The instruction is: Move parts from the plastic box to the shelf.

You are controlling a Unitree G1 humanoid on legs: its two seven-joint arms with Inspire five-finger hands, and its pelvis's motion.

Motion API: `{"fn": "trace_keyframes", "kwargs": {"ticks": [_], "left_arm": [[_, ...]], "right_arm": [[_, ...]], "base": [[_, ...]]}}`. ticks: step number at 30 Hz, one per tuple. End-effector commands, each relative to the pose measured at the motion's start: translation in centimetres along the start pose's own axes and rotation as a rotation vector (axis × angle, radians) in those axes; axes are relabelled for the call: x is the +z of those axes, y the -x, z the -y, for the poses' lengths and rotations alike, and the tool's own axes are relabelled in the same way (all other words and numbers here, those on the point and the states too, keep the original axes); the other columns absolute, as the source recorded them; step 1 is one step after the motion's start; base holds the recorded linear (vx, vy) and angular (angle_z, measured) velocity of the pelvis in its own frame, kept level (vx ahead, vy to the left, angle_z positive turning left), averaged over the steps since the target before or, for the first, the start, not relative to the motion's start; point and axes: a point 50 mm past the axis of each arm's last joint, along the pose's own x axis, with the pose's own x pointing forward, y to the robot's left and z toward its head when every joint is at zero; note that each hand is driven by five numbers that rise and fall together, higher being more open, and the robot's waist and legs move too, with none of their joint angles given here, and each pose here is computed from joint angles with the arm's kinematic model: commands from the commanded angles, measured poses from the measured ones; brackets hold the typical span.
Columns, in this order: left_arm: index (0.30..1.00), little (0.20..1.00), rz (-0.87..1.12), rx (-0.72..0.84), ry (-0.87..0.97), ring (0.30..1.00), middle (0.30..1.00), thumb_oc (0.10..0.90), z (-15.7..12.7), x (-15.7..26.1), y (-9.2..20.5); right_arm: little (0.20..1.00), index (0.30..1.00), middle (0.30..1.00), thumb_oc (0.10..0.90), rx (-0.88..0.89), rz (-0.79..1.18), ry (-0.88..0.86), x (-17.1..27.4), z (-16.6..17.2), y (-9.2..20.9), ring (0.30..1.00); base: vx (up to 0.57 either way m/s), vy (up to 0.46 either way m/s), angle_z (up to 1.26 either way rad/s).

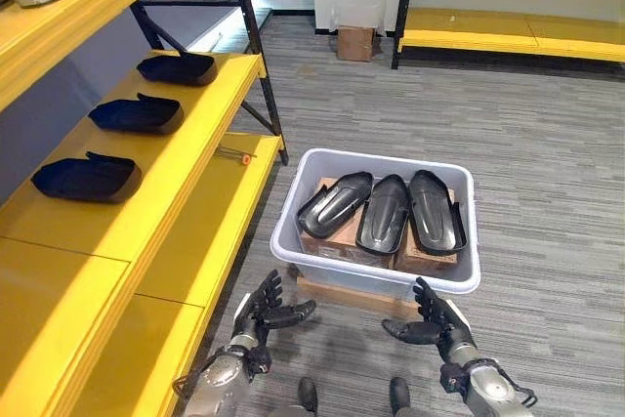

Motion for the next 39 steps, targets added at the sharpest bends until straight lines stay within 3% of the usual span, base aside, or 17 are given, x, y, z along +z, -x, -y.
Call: {"fn": "trace_keyframes", "kwargs": {"ticks": [1,24,30,36,39], "left_arm": [[1.0,1.0,0.209,-0.067,0.006,1.0,1.0,0.9,1.3,3.8,-0.4],[1.0,1.0,0.184,-0.036,0.007,1.0,1.0,0.9,0.5,3.2,0.0],[1.0,1.0,0.177,-0.029,0.007,1.0,1.0,0.9,0.3,3.0,0.2],[1.0,1.0,0.171,-0.053,-0.008,1.0,1.0,0.9,0.4,2.9,0.3],[1.0,1.0,0.191,-0.081,-0.026,1.0,1.0,0.9,0.5,3.7,0.1]], "right_arm": [[1.0,1.0,1.0,0.9,0.012,0.184,0.042,4.0,0.6,-0.8,1.0],[1.0,1.0,1.0,0.9,0.011,0.233,0.089,5.1,0.7,-0.4,1.0],[1.0,1.0,1.0,0.9,-0.019,0.33,0.04,7.1,1.5,0.0,1.0],[1.0,1.0,1.0,0.9,-0.078,0.559,0.148,12.7,3.3,1.1,1.0],[1.0,1.0,1.0,0.9,-0.201,0.652,0.308,15.9,5.6,1.7,1.0]], "base": [[0.08,0.136,-0.28],[0.02,0.007,-0.04],[0.0,-0.001,0.01],[-0.02,-0.01,0.0],[-0.1,-0.033,0.04]]}}
